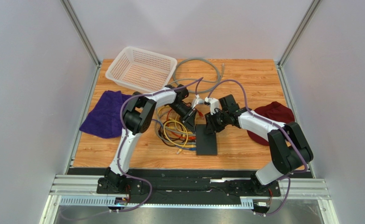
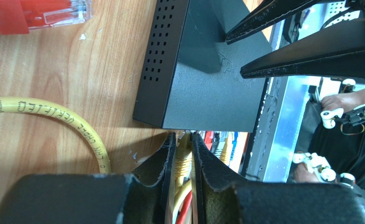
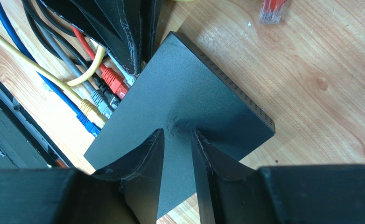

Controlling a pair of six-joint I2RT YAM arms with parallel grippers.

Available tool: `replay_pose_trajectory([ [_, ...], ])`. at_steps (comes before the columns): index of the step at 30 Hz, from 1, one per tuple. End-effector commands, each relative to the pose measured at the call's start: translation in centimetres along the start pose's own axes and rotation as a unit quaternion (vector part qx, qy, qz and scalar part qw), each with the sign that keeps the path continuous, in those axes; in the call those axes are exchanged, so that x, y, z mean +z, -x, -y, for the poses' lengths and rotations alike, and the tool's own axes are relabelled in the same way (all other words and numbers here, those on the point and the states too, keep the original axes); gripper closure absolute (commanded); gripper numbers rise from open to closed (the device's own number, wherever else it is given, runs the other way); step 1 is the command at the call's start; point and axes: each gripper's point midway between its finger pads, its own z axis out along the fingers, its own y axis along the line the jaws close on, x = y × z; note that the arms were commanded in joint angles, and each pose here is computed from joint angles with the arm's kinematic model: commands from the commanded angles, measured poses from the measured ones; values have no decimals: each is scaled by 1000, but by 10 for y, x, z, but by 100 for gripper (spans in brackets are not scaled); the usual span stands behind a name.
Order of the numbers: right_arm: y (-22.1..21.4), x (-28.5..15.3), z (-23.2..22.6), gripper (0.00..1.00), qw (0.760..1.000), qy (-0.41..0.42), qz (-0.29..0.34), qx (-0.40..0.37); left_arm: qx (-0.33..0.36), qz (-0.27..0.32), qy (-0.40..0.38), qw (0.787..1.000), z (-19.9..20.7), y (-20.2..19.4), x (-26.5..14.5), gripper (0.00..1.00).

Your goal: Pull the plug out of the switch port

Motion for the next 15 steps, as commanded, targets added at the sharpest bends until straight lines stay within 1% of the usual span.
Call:
replay_pose_trajectory([
  [1,-8,3,7,65,1000,-12,-19,-3,16,-26,22,999,-7,-6,-2,100],
  [2,-7,3,7,65,1000,-12,-19,-2,26,-21,26,999,-6,1,-4,100],
  [5,-7,3,7,65,1000,-11,-20,-2,25,-23,33,999,-7,3,-5,100],
  [7,-7,3,7,65,1000,-12,-18,-3,22,-27,31,999,-8,-3,-4,100],
  [11,-6,1,7,65,1000,-16,-15,-4,5,-49,32,998,-11,-28,-3,100],
  [15,-6,1,7,65,1000,-16,-14,-5,18,-47,23,998,-9,-24,-19,100],
])
